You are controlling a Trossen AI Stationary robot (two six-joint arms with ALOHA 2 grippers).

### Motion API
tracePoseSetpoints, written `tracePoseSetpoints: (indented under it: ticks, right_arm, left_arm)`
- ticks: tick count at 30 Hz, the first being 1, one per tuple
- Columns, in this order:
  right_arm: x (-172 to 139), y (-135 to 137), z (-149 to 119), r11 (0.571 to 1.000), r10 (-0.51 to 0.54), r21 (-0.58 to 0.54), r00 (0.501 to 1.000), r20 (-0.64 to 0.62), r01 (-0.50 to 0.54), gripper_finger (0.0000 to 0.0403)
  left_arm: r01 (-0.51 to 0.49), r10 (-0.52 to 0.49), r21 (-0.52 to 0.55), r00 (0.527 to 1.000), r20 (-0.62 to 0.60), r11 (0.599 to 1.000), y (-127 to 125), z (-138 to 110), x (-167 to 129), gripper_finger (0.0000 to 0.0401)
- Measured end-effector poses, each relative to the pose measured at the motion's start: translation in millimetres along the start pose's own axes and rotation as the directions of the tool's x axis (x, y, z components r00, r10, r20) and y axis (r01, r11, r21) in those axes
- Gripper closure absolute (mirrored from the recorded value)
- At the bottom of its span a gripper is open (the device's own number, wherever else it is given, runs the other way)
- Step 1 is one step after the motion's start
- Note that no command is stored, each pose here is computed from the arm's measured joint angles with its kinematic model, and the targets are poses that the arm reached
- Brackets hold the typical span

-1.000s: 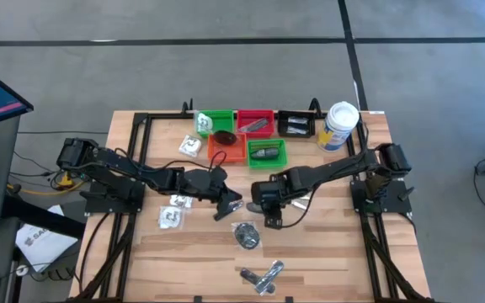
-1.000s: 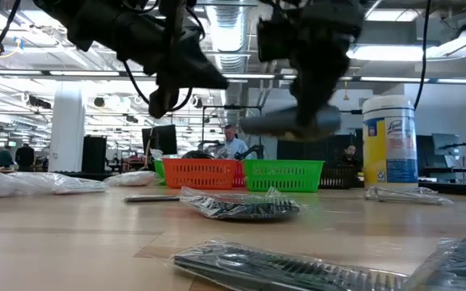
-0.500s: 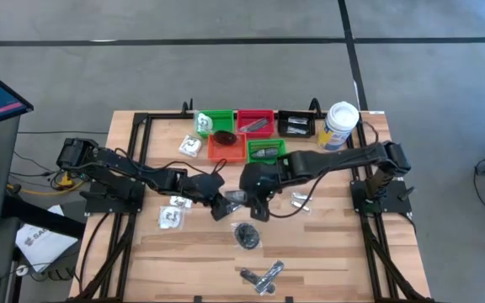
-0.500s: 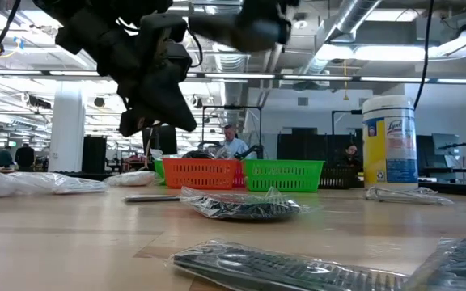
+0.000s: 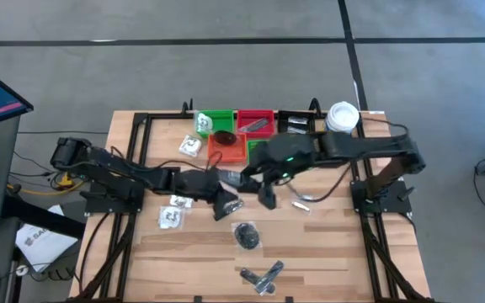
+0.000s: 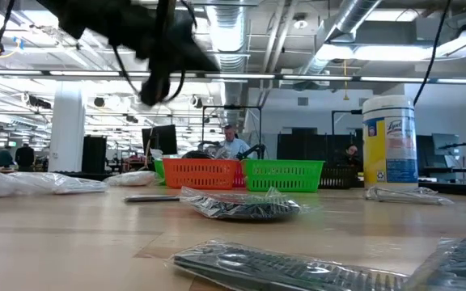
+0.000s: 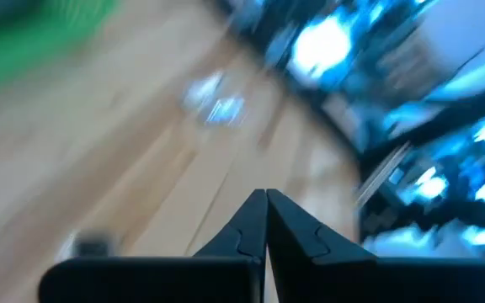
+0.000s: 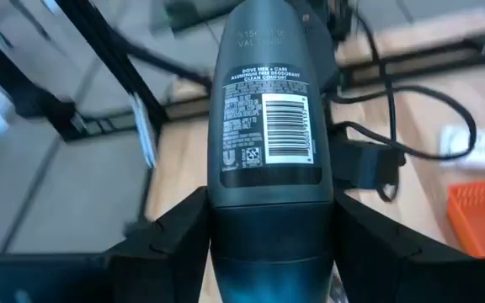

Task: Pick & Place Travel size toiletries
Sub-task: Put the black deodorant into the green bin

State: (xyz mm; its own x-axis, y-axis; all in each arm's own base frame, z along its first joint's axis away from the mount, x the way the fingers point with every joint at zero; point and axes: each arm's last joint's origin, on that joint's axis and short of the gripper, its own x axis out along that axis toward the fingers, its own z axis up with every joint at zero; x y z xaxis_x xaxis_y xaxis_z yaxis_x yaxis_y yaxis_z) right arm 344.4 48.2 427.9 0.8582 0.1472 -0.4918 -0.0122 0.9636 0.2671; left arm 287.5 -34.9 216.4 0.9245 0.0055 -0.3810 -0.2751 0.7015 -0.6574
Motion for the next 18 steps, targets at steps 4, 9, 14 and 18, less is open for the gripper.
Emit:
tracePoseSetpoints:
  ticks: [4,9,14,18]
  right_arm:
    - [-35.4,5.9,16.2,0.999,0.046,0.019,0.986,0.162,-0.049,0.0208]
    - [-63.2,10.2,30.1,0.995,0.082,0.031,0.945,0.318,-0.097,0.0208]
    - [-73.5,8.6,35.1,0.996,0.062,0.032,0.924,0.377,-0.08,0.0208]
    - [-63.2,2.6,35.3,0.999,0.019,0.037,0.931,0.365,-0.035,0.0208]
  left_arm:
    - [0.098,-0.102,0.033,0.979,0.179,0.995,-17.0,22.8,-19.2,0.0401]
    - [0.225,-0.25,0.11,0.891,0.378,0.968,-33.3,54.0,-52.7,0.0401]
    - [0.271,-0.351,0.222,0.735,0.58,0.937,-46.8,79.5,-91.9,0.0388]
    - [0.248,-0.368,0.273,0.659,0.655,0.929,-51.8,95.6,-114.7,0.0342]
